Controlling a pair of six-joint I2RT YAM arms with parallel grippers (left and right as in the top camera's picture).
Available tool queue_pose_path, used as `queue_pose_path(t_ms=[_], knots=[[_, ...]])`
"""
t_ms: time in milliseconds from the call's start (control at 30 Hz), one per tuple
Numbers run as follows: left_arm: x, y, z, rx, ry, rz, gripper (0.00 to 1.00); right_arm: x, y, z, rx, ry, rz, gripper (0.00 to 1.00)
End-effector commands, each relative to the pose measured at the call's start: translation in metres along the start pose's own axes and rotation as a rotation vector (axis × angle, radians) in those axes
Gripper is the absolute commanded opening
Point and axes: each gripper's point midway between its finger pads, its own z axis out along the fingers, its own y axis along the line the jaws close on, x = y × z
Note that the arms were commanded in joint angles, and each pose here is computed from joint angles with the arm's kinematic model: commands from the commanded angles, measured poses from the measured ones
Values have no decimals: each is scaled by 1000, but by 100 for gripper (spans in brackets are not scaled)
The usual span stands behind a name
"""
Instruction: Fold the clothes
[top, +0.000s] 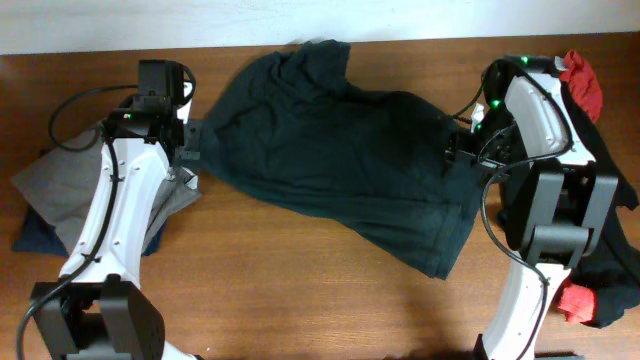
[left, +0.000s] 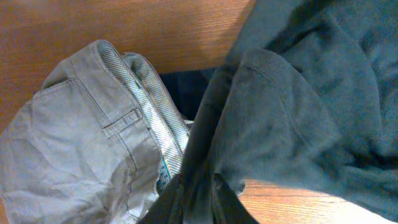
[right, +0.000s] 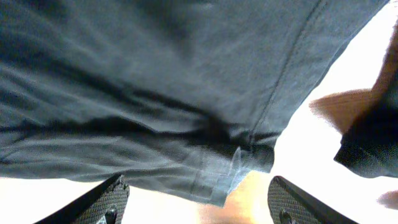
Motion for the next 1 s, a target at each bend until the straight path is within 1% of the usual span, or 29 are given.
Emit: queue_pose_path(t_ms=[0,133,167,200,233,267,333,400,533,667,733,800,900,967], knots=[[1,1,1,-9,5,-5,18,-4,-4,12,14,-12,6,76],[2,1,1,-9,10,-4,22,-24,-5,27,10,-84,15,69],[3,1,1,-8,13,-3,22,-28,-9,31,21,-103,43,64],[4,0,1,-1,16,-2,22,-33,-11,34,31,-120,61,50],[4,-2,1,9,16,-2,22,-35,-13,36,40,-131,74,42],[4,-6,1,30,16,-2,22,-38,-15,38,45,-143,84,31],[3,-13,1,73,13,-2,22,-44,-21,43,61,-167,124,18],[3,-20,0,114,8,-2,23,-49,-25,47,61,-188,150,9],[3,-25,0,142,8,-1,23,-58,-33,61,47,-221,178,5],[4,-26,-1,144,12,0,24,-72,-53,70,68,-285,208,4],[4,-28,-1,160,13,1,25,-82,-69,65,94,-331,259,4],[4,-34,-2,193,11,0,28,-95,-81,58,84,-385,288,4],[3,-41,-4,238,5,-1,30,-120,-97,40,26,-483,323,4],[1,-47,-5,268,-1,-1,35,-135,-101,25,-36,-542,307,4]])
